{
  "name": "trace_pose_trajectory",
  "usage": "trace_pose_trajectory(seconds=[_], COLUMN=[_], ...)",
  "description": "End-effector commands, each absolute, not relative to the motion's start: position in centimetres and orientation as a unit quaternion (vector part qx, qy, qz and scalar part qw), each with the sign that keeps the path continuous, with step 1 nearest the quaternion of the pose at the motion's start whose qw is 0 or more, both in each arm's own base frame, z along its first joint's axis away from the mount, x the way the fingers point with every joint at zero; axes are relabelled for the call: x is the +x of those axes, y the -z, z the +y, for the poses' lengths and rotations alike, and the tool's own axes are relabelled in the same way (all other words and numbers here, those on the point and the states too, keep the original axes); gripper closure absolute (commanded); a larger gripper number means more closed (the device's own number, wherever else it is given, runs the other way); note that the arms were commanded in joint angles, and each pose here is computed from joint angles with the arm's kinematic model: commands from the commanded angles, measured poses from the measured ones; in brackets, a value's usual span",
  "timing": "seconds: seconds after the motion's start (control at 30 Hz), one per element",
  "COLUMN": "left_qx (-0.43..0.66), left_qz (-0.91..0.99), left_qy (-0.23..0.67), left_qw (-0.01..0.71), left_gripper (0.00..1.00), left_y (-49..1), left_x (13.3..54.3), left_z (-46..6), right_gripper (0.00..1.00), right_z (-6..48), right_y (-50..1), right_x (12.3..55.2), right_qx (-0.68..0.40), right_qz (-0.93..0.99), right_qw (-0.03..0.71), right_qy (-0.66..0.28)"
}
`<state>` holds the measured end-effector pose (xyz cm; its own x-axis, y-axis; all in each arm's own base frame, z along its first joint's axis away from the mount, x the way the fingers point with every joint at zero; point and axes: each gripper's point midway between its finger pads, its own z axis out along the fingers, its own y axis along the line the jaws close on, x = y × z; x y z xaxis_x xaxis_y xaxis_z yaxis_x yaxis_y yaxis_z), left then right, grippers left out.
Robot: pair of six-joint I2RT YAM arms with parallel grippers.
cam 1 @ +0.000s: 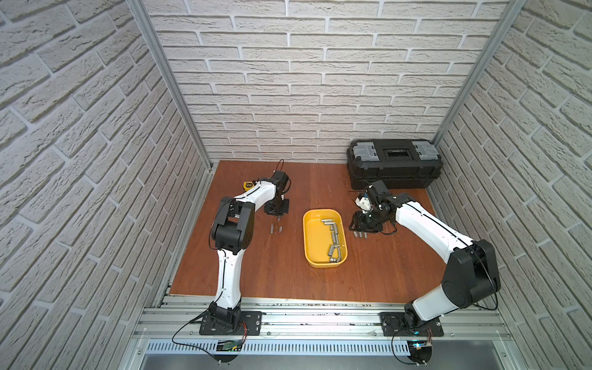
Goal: Take out the socket from the storage box
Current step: Place the socket head at the center of the board.
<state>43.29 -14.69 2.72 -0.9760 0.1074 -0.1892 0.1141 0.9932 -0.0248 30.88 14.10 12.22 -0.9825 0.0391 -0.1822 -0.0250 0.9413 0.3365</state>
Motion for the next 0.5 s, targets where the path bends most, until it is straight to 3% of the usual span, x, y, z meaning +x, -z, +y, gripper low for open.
trace_pose_trajectory(seconds=[0.0,0.27,0.47], left_qx=[0.057,0.050,0.043], left_qz=[0.995,0.994,0.990], left_qy=[0.013,0.018,0.029], left_qw=[0.075,0.094,0.134], left_gripper=[0.86,0.69,0.63], left_y=[-1.8,-2.9,-6.3], left_x=[43.1,43.4,43.9], left_z=[-14.1,-14.2,-14.3], right_gripper=[0.53,0.52,0.51], right_z=[14.6,14.6,15.4], right_y=[-12.8,-12.9,-13.8], right_x=[31.5,31.6,31.8], right_qx=[-0.001,-0.008,-0.034], right_qz=[0.979,0.980,0.978], right_qw=[0.103,0.105,0.126], right_qy=[-0.174,-0.167,-0.161])
